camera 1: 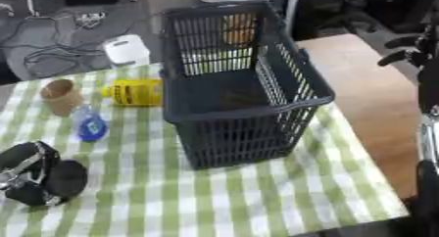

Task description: Pick up objects on the table and place them in the box.

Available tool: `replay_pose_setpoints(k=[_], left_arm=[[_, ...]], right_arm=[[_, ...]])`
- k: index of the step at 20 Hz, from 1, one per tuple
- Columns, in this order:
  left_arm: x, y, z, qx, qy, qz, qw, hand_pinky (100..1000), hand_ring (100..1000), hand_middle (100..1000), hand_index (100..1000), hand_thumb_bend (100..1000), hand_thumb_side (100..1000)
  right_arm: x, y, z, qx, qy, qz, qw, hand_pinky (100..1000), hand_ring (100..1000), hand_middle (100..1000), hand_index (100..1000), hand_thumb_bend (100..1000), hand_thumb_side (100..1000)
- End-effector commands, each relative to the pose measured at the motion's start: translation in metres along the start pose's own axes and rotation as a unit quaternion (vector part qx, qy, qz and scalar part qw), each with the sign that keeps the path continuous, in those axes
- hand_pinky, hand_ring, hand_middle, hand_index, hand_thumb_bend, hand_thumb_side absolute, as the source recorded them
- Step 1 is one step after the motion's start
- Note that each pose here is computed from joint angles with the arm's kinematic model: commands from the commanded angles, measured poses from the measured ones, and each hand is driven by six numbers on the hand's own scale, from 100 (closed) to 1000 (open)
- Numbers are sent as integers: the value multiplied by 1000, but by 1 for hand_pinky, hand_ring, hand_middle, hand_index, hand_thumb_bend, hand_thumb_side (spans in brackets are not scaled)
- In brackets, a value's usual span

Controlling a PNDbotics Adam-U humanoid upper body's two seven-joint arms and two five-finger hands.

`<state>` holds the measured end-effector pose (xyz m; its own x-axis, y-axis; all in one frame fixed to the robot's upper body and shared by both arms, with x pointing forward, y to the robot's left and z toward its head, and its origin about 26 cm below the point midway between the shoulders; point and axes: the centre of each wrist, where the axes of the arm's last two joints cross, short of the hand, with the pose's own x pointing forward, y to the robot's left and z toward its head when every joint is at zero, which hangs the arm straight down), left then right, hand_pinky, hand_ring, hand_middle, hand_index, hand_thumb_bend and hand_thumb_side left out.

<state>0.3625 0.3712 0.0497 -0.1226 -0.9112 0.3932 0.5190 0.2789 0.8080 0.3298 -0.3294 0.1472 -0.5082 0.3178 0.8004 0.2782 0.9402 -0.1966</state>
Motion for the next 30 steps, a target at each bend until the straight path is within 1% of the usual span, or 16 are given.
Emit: replay_pose_setpoints(k=[1,2,4,5,6,8,9,12,13,16,19,21,23,27,29,30], left_arm=[[-15,26,15,-41,-10,37,998,512,353,133,228,319,100],[-15,41,20,-32,-17,47,998,507,352,131,226,313,100],[-14,63,29,-7,-26,59,998,504,352,128,225,308,100],[-13,70,32,4,-29,62,998,502,351,127,224,308,100],[-9,83,36,26,-33,53,998,498,350,126,224,303,100],[-5,99,42,55,-40,55,996,496,351,126,224,300,100],[-3,102,44,62,-42,57,996,496,351,126,224,300,100],[13,130,47,120,-69,63,988,482,345,119,220,286,100],[17,135,45,130,-75,67,987,482,345,119,220,286,100],[44,155,35,148,-108,55,982,485,355,127,229,276,100],[73,171,22,159,-140,45,976,485,356,127,228,279,100],[98,181,9,164,-167,43,971,482,357,126,227,279,100],[121,187,-4,165,-191,43,967,480,357,126,228,277,100],[175,196,-31,156,-231,30,960,482,361,130,232,277,100],[200,197,-43,154,-240,8,958,492,371,146,247,287,100],[211,197,-47,156,-243,-3,957,506,392,178,278,324,100]], right_arm=[[7,-4,-7,2,-17,4,1000,450,577,612,703,100,640],[7,-4,-7,1,-16,5,1000,450,577,611,703,100,641],[6,-5,-6,1,-15,6,1000,450,577,612,703,100,641],[6,-5,-6,0,-15,6,1000,450,577,612,703,100,640],[6,-5,-6,0,-15,6,1000,451,577,612,703,100,640],[6,-5,-6,0,-15,6,1000,451,577,612,703,100,640],[6,-5,-6,0,-15,7,1000,451,577,612,703,100,640],[5,-5,-5,1,-12,7,1000,450,577,612,703,100,641],[5,-5,-5,1,-12,6,1000,450,577,612,703,100,641],[5,-4,-4,4,-11,5,1000,450,577,612,703,100,641],[4,-4,-4,4,-10,5,1000,450,577,612,703,100,640],[3,-3,-3,5,-9,4,1000,450,577,612,703,100,641],[3,-2,-3,7,-9,2,1000,450,577,612,703,100,641],[3,2,-4,13,-11,-4,1000,450,577,612,703,100,641],[3,4,-4,17,-11,-7,1000,449,577,612,703,100,642],[3,5,-5,19,-12,-8,1000,450,577,612,703,100,641]])
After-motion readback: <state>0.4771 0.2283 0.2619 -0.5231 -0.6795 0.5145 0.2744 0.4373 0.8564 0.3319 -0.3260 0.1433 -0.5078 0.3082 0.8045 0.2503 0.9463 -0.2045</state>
